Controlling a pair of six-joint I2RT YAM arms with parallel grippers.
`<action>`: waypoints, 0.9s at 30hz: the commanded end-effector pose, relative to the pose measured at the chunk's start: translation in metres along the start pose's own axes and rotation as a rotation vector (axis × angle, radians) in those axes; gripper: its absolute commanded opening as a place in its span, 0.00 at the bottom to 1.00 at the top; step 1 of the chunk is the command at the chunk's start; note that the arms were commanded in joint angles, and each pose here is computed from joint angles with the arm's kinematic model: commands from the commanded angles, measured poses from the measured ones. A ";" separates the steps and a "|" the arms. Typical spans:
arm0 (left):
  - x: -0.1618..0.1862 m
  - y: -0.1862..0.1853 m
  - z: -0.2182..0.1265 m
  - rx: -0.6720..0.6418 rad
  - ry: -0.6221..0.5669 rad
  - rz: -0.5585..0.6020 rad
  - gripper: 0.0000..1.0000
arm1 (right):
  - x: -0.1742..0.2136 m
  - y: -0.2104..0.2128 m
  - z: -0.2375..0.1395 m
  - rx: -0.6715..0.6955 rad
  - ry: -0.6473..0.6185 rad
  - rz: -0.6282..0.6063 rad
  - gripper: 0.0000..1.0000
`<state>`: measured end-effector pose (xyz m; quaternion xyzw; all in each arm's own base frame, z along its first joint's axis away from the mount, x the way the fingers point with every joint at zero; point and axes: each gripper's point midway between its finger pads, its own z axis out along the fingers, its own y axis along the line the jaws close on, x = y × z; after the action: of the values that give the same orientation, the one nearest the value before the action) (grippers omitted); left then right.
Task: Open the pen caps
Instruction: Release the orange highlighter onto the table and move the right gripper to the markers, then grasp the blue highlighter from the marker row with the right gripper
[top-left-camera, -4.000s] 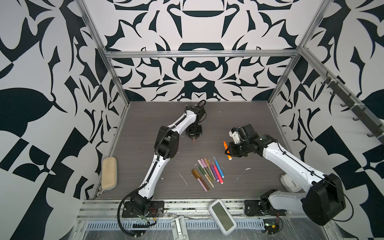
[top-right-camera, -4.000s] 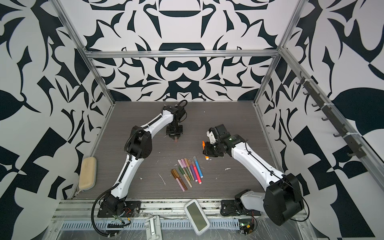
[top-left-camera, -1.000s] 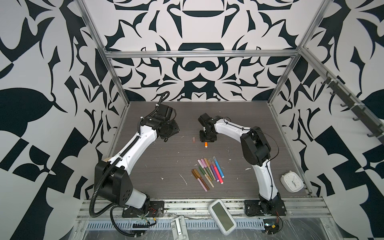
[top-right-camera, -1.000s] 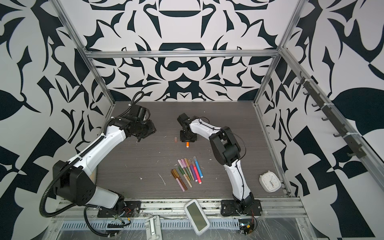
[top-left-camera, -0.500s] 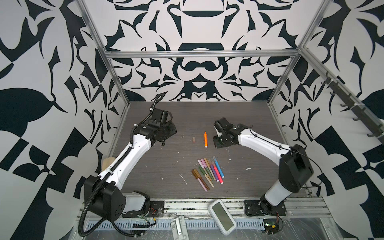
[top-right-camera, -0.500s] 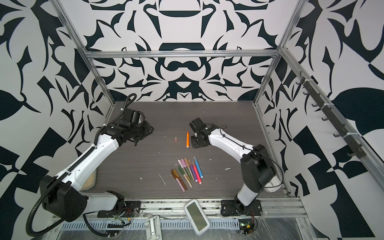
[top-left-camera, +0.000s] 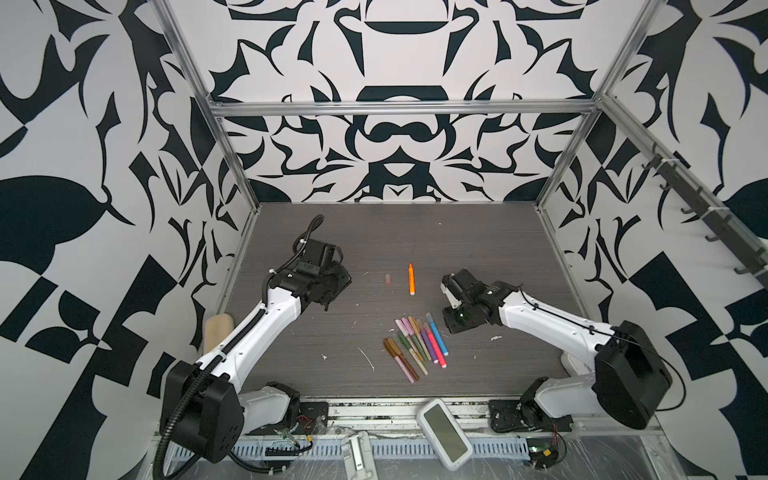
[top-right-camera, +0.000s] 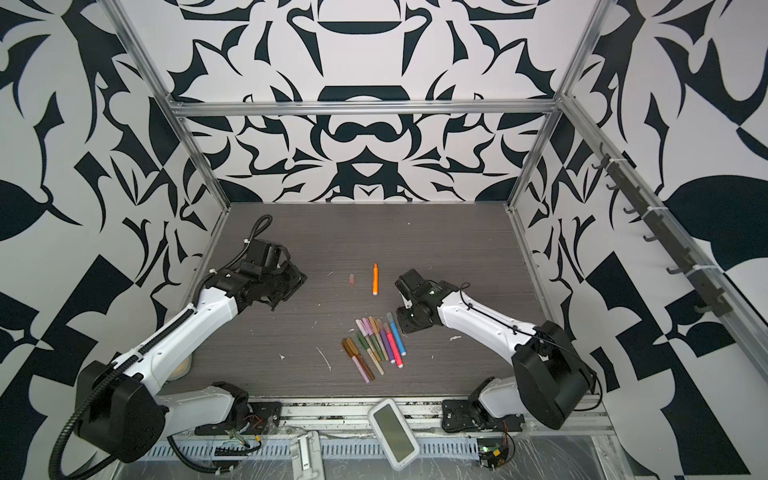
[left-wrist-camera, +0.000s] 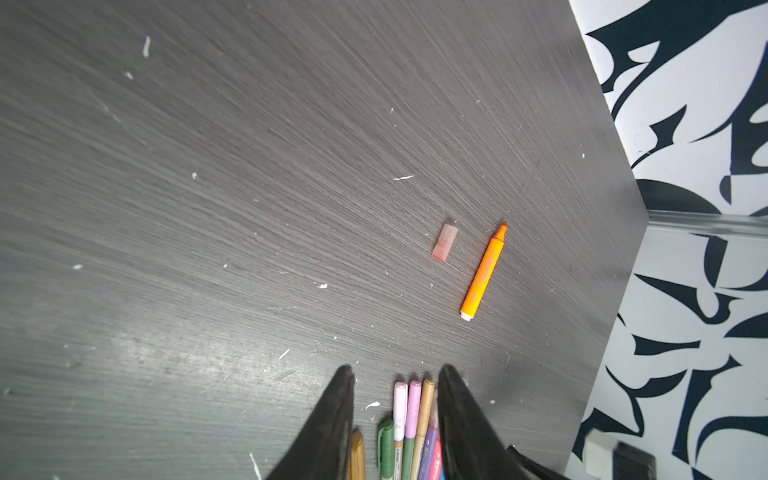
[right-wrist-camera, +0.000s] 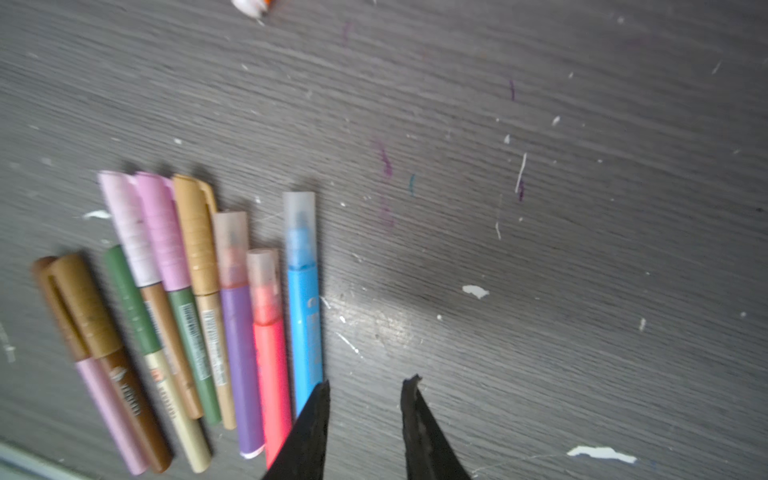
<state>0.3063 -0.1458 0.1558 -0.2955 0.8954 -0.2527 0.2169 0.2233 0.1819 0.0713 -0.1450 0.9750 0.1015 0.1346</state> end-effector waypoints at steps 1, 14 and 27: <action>0.002 -0.001 0.009 0.028 0.011 -0.082 0.37 | 0.006 0.010 -0.005 -0.061 0.000 -0.022 0.32; -0.003 -0.018 0.011 0.029 0.034 -0.030 0.37 | 0.034 0.019 0.020 -0.142 0.086 0.040 0.30; 0.009 -0.011 0.018 0.004 0.100 -0.048 0.37 | 0.042 0.025 0.031 -0.156 0.122 0.031 0.30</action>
<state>0.3153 -0.1653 0.1443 -0.3004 0.8967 -0.2753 0.1731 0.1840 0.1959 0.0304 -0.1457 0.9749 0.1584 0.0565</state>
